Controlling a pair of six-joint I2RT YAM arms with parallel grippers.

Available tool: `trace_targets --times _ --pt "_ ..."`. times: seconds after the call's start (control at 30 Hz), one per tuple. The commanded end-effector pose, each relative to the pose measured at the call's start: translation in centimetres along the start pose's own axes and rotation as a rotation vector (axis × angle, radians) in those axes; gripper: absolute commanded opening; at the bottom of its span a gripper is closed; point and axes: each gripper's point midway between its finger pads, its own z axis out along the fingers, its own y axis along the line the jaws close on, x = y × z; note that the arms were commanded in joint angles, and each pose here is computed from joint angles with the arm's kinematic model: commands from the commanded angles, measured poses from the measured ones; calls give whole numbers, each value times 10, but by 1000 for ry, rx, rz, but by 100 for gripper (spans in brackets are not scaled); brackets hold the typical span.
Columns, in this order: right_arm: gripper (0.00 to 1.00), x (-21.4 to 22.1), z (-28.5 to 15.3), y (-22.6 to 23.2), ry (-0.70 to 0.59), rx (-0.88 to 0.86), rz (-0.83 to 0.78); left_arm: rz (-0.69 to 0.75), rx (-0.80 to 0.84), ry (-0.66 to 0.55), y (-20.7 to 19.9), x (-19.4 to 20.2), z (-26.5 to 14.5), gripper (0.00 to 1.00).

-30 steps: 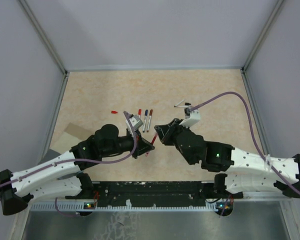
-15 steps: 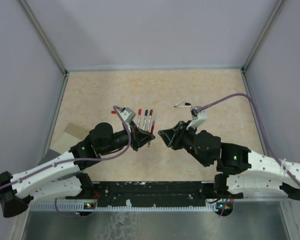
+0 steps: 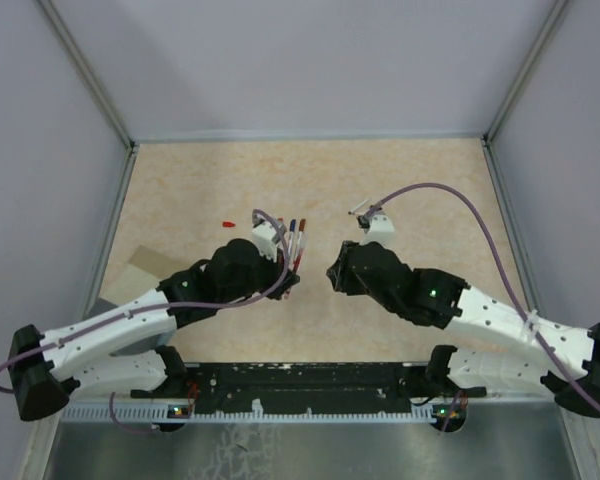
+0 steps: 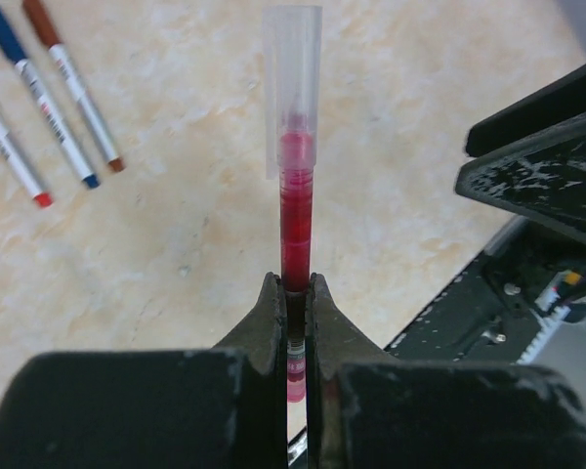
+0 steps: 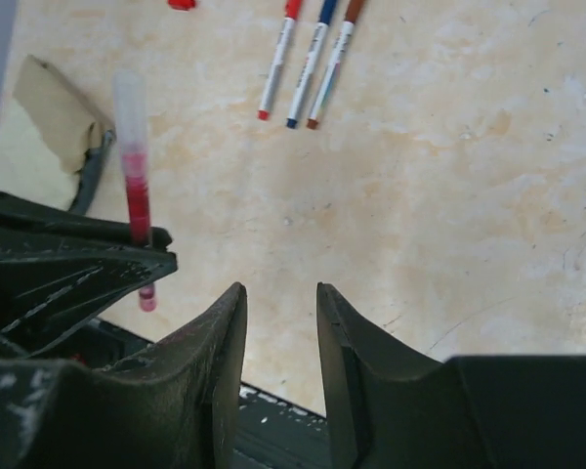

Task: Insert the pens into the pen caps
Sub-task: Place the pen at the center of the board.

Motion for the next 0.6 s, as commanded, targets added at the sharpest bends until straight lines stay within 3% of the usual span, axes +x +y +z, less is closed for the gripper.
trace_targets --times 0.0,0.2,0.33,0.57 --pt "35 9 18 -14 112 -22 12 4 -212 110 39 11 6 0" --pt "37 22 38 -51 163 -10 57 11 -391 180 95 -7 22 0" --pt "43 35 34 -63 182 10 44 -16 -499 217 143 -18 30 0" --pt "45 48 15 -88 163 54 48 0 -571 311 187 -14 58 0"
